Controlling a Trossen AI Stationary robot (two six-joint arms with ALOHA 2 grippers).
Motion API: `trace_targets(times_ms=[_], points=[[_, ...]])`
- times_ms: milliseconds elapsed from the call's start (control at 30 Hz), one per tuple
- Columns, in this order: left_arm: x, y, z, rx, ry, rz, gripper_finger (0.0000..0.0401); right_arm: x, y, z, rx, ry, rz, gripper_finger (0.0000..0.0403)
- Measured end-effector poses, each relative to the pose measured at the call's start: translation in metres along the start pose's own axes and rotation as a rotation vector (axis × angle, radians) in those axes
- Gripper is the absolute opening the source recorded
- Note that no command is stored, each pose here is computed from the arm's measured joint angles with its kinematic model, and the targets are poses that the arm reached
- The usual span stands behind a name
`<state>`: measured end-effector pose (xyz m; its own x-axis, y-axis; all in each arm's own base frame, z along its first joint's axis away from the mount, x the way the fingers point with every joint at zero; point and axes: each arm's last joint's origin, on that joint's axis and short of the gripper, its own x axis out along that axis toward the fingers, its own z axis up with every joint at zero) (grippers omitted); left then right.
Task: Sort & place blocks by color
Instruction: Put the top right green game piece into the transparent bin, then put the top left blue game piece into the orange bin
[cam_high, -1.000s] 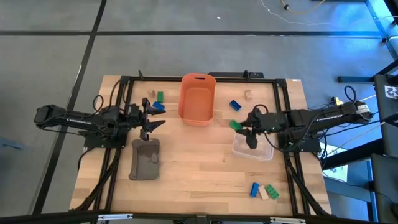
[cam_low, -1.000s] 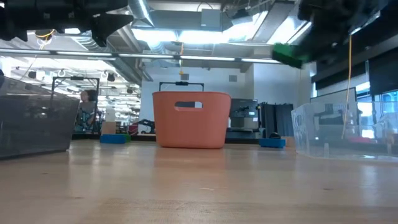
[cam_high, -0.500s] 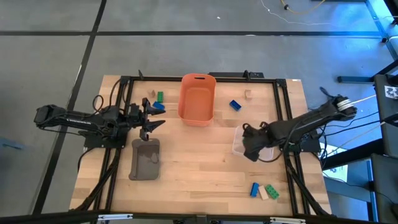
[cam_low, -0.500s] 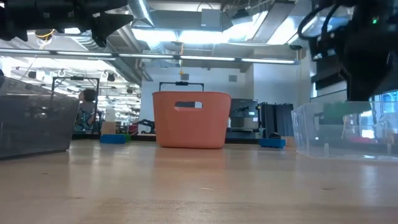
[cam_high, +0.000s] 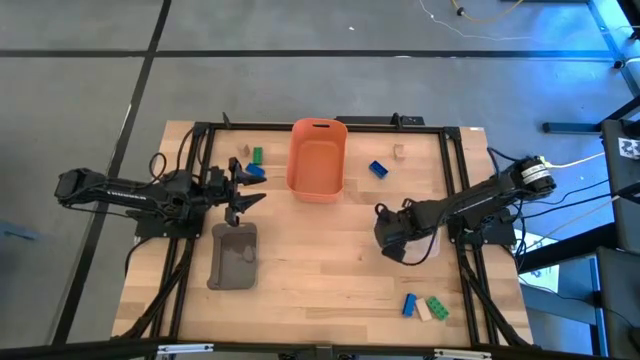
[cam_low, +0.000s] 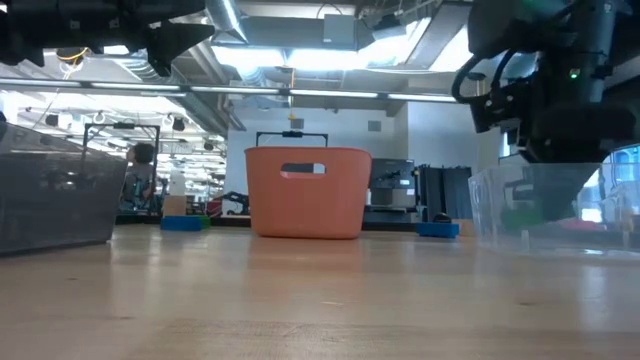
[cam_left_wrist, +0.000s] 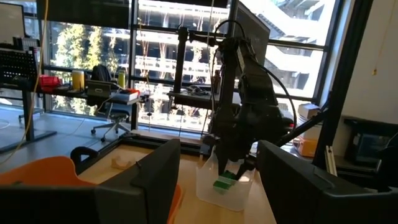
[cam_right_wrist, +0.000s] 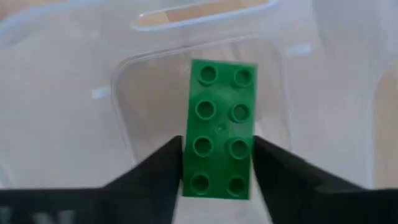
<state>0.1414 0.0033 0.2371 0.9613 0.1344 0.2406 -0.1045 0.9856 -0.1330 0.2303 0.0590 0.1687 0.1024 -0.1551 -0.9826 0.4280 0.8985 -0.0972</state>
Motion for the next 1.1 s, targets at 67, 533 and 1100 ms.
trace_targets(times_ms=[67,533,1100], points=[[0.000,0.000,0.000,0.000,0.000,0.000,0.0208,-0.001,-0.002,0.001,0.005,0.011,0.018,0.0243],[0.000,0.000,-0.001,0.002,0.013,0.002,0.0208,-0.041,-0.024,-0.023,0.009,-0.017,0.012,0.0359],[0.000,0.001,-0.005,0.009,0.056,0.006,0.0208,-0.042,-0.050,-0.032,0.143,-1.269,0.346,0.0360]])
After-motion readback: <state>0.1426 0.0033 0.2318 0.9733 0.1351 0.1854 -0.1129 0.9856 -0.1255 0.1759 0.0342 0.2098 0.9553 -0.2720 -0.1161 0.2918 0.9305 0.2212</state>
